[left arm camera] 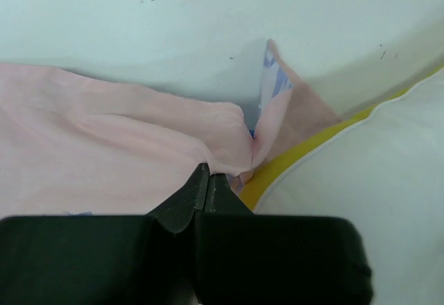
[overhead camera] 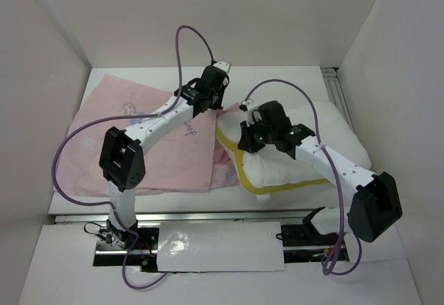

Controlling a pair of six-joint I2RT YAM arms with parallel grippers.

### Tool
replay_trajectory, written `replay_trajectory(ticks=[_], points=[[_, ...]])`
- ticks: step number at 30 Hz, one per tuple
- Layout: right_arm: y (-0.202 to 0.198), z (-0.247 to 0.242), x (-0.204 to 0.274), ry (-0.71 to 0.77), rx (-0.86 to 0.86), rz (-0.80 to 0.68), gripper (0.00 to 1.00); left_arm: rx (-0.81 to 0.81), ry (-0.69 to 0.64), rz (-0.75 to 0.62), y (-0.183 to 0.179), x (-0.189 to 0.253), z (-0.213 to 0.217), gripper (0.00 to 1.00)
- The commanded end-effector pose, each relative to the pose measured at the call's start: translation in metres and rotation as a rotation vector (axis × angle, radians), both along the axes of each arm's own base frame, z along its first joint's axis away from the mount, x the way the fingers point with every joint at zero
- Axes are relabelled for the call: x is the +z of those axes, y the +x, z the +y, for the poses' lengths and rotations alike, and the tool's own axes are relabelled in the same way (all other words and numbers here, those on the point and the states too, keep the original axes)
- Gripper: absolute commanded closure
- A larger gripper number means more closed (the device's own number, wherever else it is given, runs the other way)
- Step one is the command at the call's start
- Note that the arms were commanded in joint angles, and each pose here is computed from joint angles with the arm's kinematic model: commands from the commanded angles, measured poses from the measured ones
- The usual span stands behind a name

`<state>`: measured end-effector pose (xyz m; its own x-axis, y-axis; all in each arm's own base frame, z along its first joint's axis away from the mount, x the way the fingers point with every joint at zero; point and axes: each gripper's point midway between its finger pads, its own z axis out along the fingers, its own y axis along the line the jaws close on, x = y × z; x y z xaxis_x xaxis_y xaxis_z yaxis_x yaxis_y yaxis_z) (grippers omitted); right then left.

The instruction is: Put the pillow into the pillowcase

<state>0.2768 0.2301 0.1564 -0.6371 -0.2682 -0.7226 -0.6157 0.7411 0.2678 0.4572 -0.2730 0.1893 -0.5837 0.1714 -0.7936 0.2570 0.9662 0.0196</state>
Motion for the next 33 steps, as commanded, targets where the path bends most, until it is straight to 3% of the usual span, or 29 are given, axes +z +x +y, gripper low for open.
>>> replay_trajectory(ticks=[1, 6, 11, 20, 26, 30, 33], points=[[-0.008, 0.040, 0.039, 0.113, 0.170, -0.112, 1.00, -0.053, -0.006, 0.003, -0.009, 0.009, 0.000, 1.00], [-0.011, 0.056, 0.049, 0.100, 0.220, -0.168, 1.00, -0.067, -0.005, 0.026, -0.013, 0.003, 0.000, 1.00], [0.001, 0.046, 0.043, 0.056, 0.115, -0.196, 1.00, -0.077, -0.013, 0.028, -0.019, 0.010, 0.001, 1.00], [0.050, 0.063, 0.028, 0.063, 0.011, -0.272, 1.00, -0.120, -0.054, 0.015, -0.052, 0.024, 0.010, 1.00], [0.043, 0.110, 0.039, 0.176, 0.276, -0.348, 1.00, -0.187, -0.094, 0.015, -0.061, 0.029, 0.002, 1.00], [0.013, 0.128, 0.040, 0.225, 0.585, -0.431, 1.00, -0.240, -0.100, 0.026, -0.063, 0.024, -0.011, 1.00], [0.005, 0.132, 0.047, 0.245, 0.650, -0.443, 1.00, -0.232, -0.084, 0.042, -0.054, 0.015, -0.016, 1.00]])
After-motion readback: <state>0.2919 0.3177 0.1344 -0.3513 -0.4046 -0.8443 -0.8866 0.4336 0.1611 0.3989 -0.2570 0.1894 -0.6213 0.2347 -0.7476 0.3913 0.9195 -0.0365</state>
